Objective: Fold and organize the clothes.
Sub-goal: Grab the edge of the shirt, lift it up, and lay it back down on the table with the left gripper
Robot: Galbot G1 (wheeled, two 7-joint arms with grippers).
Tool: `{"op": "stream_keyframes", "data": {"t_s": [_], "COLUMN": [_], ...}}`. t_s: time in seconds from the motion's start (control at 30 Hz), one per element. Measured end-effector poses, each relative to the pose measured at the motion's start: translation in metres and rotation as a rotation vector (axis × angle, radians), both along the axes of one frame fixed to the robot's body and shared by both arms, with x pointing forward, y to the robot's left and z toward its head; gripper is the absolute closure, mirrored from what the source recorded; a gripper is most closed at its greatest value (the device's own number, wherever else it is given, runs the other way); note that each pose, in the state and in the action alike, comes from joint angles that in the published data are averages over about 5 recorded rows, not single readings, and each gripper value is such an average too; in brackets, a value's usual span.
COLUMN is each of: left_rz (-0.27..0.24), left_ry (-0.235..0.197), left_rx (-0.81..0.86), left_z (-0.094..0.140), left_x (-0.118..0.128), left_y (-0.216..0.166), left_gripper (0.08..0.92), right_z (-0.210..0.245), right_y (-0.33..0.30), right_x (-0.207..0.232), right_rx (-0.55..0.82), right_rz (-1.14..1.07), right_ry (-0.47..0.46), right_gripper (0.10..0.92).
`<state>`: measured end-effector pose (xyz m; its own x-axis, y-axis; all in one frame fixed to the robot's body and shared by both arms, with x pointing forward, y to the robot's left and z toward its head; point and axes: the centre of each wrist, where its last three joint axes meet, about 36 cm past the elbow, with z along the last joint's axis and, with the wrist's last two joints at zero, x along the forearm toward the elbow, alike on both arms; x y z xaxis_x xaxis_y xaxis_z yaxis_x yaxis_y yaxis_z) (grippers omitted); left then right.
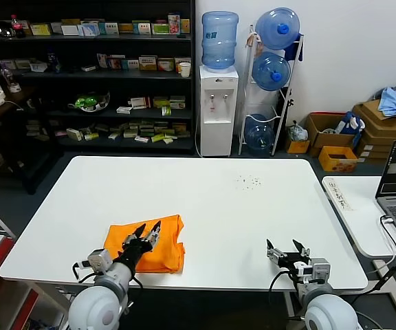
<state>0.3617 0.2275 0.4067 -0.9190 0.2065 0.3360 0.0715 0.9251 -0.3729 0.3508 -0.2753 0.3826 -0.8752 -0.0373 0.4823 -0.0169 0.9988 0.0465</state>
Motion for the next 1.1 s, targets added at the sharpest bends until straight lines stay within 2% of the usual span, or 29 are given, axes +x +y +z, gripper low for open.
{"op": "stream_keyframes", "data": {"t_s": [0.17, 0.27, 0.4, 0.6, 1.1], "left_rz": [0.037, 0.056, 0.064, 0.066, 0.050], "left_ry": [-0.011, -0.008, 0.005, 0.021, 0.026], "left_rx": [0.104, 0.164, 0.206, 0.233, 0.253], "left_z": [-0.018, -0.032, -0.047, -0.063, -0.073], "left_x": [-0.006, -0.011, -0.014, -0.014, -0.008], "left_y": [0.042, 0.071, 0.099, 0.123, 0.140], "left_gripper": [0.228, 0.185, 0.177, 0.177, 0.177], "right_z": [0.001, 0.000, 0.000, 0.002, 0.003], "right_y": [0.001, 0.003, 0.005, 0.003, 0.004], "right_x": [0.000, 0.001, 0.001, 0.000, 0.000], "right_rx": [0.006, 0.009, 0.013, 0.011, 0.012], "right_rz": [0.006, 0.010, 0.013, 0.013, 0.011], "right_ry": [-0.004, -0.005, -0.005, -0.006, -0.006], "right_gripper": [0.200, 0.200, 0.200, 0.200, 0.200]}}
